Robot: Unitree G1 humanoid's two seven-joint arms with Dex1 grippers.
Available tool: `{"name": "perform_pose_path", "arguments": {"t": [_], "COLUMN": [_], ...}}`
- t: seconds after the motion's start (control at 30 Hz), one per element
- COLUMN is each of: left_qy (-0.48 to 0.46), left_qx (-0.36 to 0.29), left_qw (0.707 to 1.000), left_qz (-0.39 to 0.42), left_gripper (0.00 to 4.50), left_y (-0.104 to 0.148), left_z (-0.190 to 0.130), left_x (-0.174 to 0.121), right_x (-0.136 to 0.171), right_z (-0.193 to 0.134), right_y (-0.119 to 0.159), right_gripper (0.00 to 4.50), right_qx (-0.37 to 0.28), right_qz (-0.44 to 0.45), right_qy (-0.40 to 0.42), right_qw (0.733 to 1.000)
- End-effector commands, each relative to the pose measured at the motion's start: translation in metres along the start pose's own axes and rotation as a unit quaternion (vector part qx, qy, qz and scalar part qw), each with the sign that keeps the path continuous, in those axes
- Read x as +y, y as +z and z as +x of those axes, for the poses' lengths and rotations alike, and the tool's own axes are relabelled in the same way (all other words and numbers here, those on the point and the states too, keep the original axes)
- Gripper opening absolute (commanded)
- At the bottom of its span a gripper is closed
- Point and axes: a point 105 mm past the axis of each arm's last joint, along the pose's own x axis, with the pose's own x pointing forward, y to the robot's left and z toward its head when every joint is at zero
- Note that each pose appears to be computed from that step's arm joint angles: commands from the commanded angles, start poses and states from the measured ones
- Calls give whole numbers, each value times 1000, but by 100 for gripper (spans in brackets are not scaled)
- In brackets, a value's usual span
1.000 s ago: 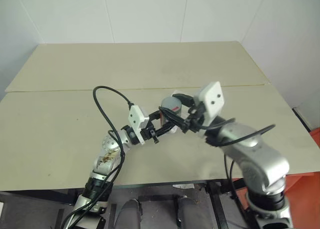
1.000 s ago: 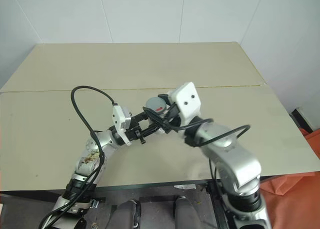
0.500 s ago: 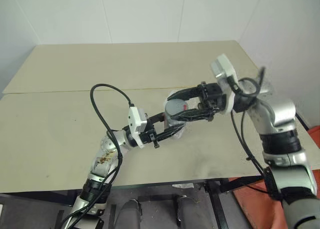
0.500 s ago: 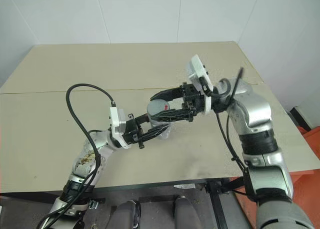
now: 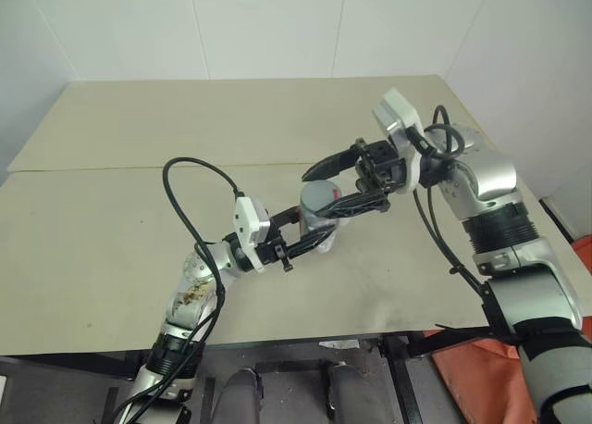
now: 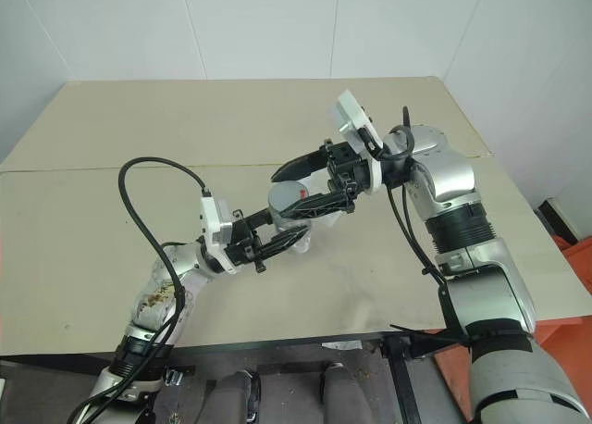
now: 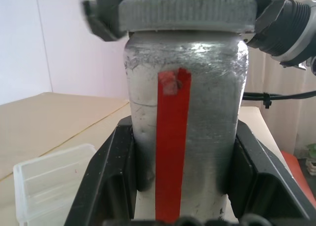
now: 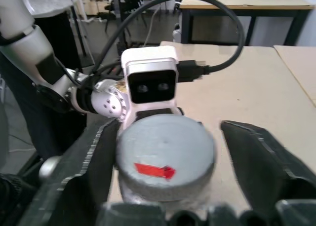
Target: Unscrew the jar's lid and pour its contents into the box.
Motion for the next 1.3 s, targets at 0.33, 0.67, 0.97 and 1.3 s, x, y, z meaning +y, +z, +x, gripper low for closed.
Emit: {"name": "perform_pose_path", "arguments": {"t": [0.33, 0.67, 0.97, 1.3], "left_qy": [22, 34, 41, 45], "left_qx": [3, 1, -6, -2], "left_qw": [1000, 999, 999, 998], "left_qz": [13, 37, 35, 37], "left_gripper": [197, 197, 197, 197], "left_y": [2, 6, 6, 3], "left_z": [-8, -6, -3, -3], "left_x": [0, 13, 14, 16], "right_x": [57, 35, 34, 32], "right_z": [-20, 22, 32, 36], "right_y": [56, 20, 1, 3], "right_gripper": [446, 446, 446, 446], "right_qx": [-40, -33, -14, -30], "right_qz": [-102, -68, -44, -32], "right_qy": [-176, -497, -528, -520], "right_qw": [978, 864, 848, 853]}}
